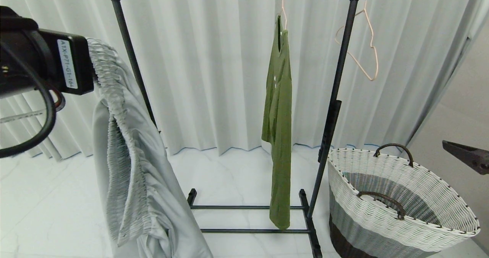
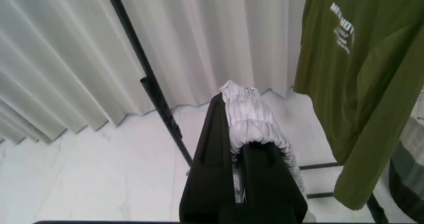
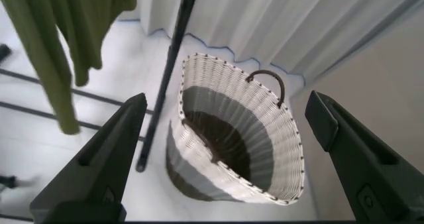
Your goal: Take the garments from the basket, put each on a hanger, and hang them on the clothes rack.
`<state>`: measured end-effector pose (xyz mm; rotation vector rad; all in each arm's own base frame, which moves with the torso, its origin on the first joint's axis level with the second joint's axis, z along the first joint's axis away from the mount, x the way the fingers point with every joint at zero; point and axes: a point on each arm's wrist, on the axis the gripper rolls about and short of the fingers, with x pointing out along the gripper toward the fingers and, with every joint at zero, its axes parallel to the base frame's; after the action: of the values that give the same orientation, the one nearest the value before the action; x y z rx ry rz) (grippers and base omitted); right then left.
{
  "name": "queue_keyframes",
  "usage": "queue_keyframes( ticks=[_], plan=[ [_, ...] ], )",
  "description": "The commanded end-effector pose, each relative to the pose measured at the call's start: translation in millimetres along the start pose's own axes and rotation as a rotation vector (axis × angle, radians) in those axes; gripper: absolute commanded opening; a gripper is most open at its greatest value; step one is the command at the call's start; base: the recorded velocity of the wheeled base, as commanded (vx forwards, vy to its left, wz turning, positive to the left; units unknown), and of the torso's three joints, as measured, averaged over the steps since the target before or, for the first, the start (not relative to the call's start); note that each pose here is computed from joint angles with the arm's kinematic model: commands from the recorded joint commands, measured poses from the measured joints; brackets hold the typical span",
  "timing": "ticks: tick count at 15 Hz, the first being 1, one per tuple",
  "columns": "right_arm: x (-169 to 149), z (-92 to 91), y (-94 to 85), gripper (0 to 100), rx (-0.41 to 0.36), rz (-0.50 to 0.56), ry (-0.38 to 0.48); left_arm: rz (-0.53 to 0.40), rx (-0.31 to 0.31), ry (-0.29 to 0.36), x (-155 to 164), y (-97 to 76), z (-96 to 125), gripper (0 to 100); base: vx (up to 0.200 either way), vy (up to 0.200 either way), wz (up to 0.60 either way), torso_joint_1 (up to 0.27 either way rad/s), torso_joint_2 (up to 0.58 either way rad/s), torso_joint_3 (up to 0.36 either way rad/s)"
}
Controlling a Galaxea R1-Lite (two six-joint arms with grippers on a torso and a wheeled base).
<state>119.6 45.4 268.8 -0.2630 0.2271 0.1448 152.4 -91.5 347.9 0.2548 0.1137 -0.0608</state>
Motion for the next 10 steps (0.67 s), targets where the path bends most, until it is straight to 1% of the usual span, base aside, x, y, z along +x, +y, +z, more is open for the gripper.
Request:
queue_keyframes(
  ticks=[1, 3, 6, 9, 10],
  plan=[
    [1, -0.6, 0.4, 100, 0.007, 0.0, 0.004, -0.004, 0.0, -0.004, -4, 2.1, -2, 0, 0.0, 0.0, 0.0, 0.041, -0.32, -0.261],
    [2, -1.1, 0.8, 100, 0.017, 0.003, 0.008, -0.007, 0.005, 0.004, -6, 3.1, -7, 0, 0.0, 0.0, 0.0, 0.093, -0.5, -0.271],
    [3, -3.4, 1.8, 100, 0.014, 0.019, 0.013, -0.013, 0.005, 0.003, -9, 4.4, -9, 0, 0.0, 0.0, 0.0, 0.203, -0.47, -0.284],
    [3, -3.1, 1.7, 100, 0.015, 0.022, 0.012, -0.057, 0.007, -0.014, -13, 5.6, -9, 0, 0.0, 0.0, 0.0, 0.193, -0.47, -0.281],
    [3, -3.0, 1.8, 100, 0.016, 0.022, 0.012, -0.07, 0.021, -0.019, -15, 6.1, -9, 0, 0.0, 0.0, 0.0, 0.207, -0.47, -0.266]
  ],
)
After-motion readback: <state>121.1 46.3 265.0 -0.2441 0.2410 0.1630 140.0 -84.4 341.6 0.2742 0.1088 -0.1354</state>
